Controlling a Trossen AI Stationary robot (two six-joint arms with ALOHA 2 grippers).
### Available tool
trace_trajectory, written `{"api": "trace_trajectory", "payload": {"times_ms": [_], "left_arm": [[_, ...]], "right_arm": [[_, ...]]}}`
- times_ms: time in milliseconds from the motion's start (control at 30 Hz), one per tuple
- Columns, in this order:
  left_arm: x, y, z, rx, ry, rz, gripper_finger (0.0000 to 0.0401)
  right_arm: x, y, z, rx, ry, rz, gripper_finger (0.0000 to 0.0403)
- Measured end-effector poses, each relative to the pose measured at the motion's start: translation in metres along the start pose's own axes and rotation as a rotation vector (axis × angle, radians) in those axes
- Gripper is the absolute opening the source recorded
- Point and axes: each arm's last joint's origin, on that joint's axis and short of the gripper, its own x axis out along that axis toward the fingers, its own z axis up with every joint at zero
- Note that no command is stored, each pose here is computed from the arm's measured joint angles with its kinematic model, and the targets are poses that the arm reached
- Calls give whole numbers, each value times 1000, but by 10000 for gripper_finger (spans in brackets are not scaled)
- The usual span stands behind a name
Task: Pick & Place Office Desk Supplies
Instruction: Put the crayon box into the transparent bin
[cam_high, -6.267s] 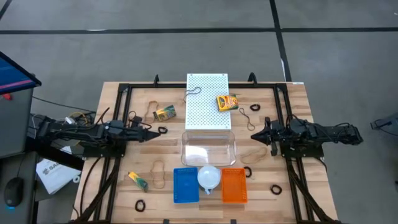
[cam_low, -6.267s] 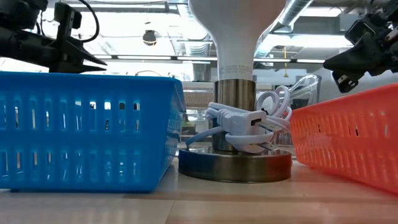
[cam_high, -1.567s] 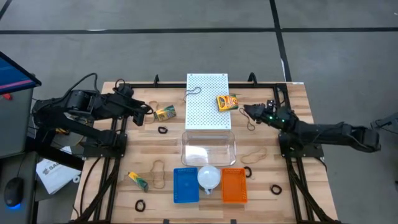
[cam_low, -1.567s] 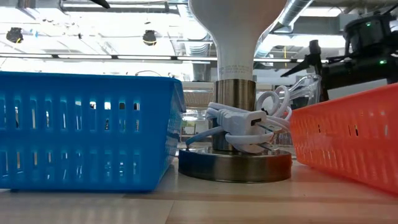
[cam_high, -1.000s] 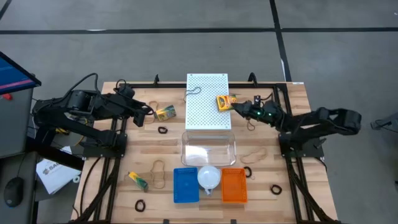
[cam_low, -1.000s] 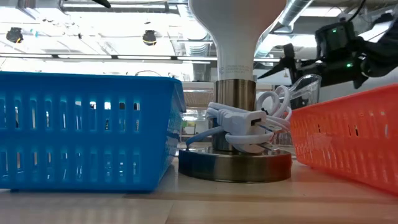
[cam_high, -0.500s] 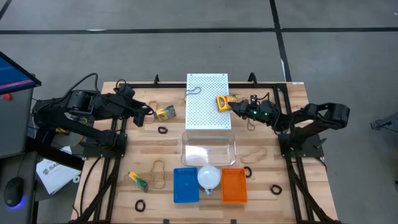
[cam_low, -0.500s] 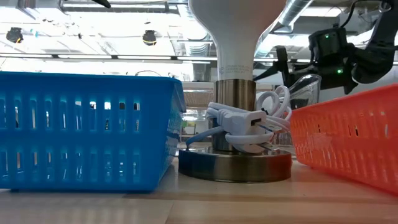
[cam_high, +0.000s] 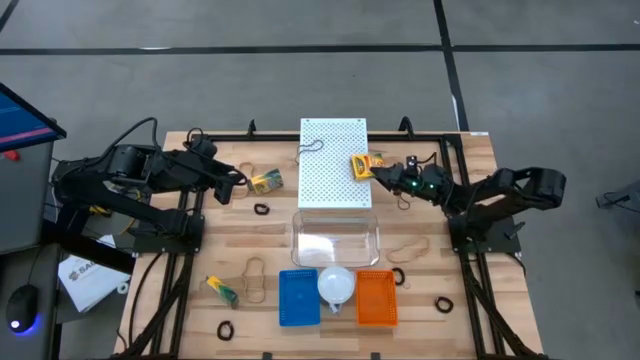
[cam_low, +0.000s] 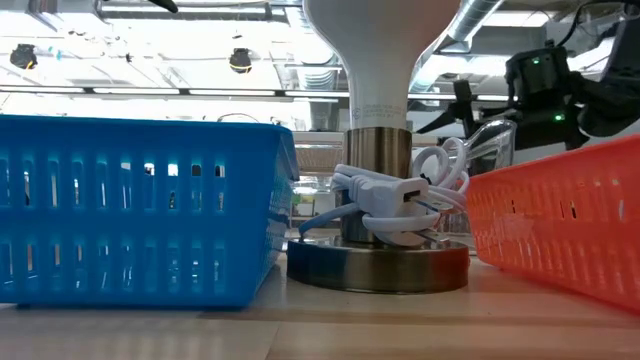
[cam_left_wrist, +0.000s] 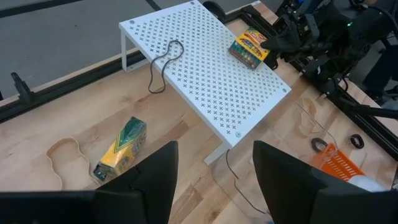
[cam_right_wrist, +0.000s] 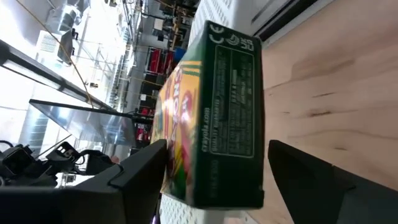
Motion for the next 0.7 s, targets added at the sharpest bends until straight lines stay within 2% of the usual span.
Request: {"api": "trace_trajectory", "payload": {"times_ms": [400, 533, 700], "left_arm": [[0, 0, 0, 0, 1, -2, 199], [0, -1, 1, -9, -9, -13, 199], [0, -2, 1, -11, -10, -17, 199]], "right_arm": [[-3, 3, 1, -2, -9, 14, 265], [-3, 5, 0, -22, -3, 34, 217], [-3, 10, 0, -51, -17, 90, 120]]}}
